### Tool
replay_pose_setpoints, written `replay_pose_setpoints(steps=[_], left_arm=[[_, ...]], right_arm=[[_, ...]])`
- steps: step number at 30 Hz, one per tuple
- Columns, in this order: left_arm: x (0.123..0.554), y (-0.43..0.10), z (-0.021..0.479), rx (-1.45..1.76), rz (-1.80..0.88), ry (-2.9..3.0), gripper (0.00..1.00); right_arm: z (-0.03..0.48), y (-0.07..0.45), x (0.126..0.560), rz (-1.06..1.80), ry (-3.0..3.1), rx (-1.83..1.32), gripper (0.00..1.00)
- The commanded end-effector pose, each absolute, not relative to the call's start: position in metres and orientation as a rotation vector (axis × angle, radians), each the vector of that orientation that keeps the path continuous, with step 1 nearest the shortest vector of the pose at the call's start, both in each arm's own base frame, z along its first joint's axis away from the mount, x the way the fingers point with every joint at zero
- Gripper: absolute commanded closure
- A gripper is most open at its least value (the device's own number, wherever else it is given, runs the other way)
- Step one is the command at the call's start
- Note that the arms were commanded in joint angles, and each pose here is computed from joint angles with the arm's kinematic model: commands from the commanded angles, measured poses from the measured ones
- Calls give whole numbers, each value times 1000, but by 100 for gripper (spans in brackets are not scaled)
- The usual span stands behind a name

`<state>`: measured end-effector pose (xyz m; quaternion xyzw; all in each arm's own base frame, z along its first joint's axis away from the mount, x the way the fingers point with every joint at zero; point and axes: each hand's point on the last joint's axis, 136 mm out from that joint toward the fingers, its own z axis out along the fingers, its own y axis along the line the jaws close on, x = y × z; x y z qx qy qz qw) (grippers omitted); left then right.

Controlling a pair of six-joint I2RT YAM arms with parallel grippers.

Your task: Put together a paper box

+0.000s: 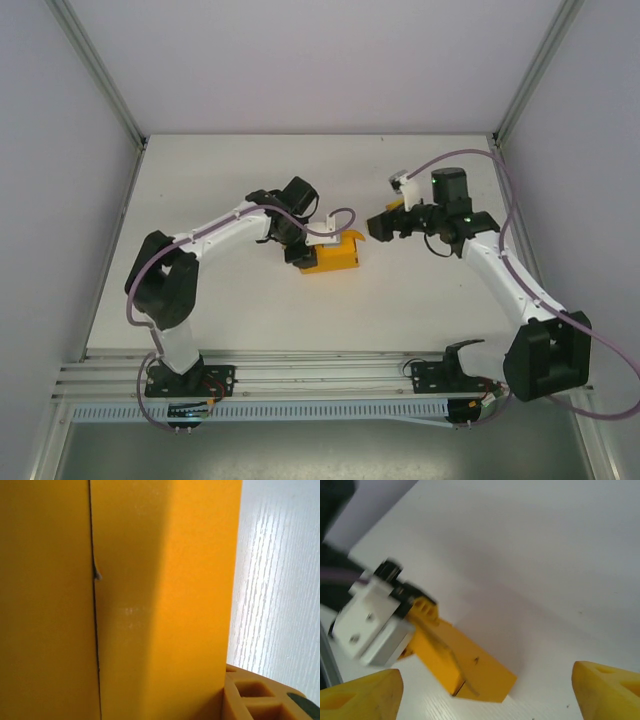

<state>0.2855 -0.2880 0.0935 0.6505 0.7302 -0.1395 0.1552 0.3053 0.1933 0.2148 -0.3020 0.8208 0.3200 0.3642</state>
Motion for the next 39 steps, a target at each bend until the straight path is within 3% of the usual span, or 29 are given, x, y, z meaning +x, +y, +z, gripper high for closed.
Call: replay_pose_setpoints(steps=[1, 13, 21, 26, 39], left_arm=[[280, -289, 97, 1915, -463, 2104, 70], [298, -288, 77, 1894, -391, 2228, 70], [309, -289, 77, 1876, -332, 2229, 69], [320, -294, 80, 1827, -309, 2220, 68], [344, -300, 73, 1744, -233, 2230, 66]], right_arm=[[204, 203, 295, 814, 2076, -969, 23], [169, 227, 325, 664, 2167, -1042, 43], [155, 230, 333, 611, 2221, -1046, 74], [155, 236, 331, 646, 2278, -976, 100], [113, 239, 345, 500, 2351, -300, 100]])
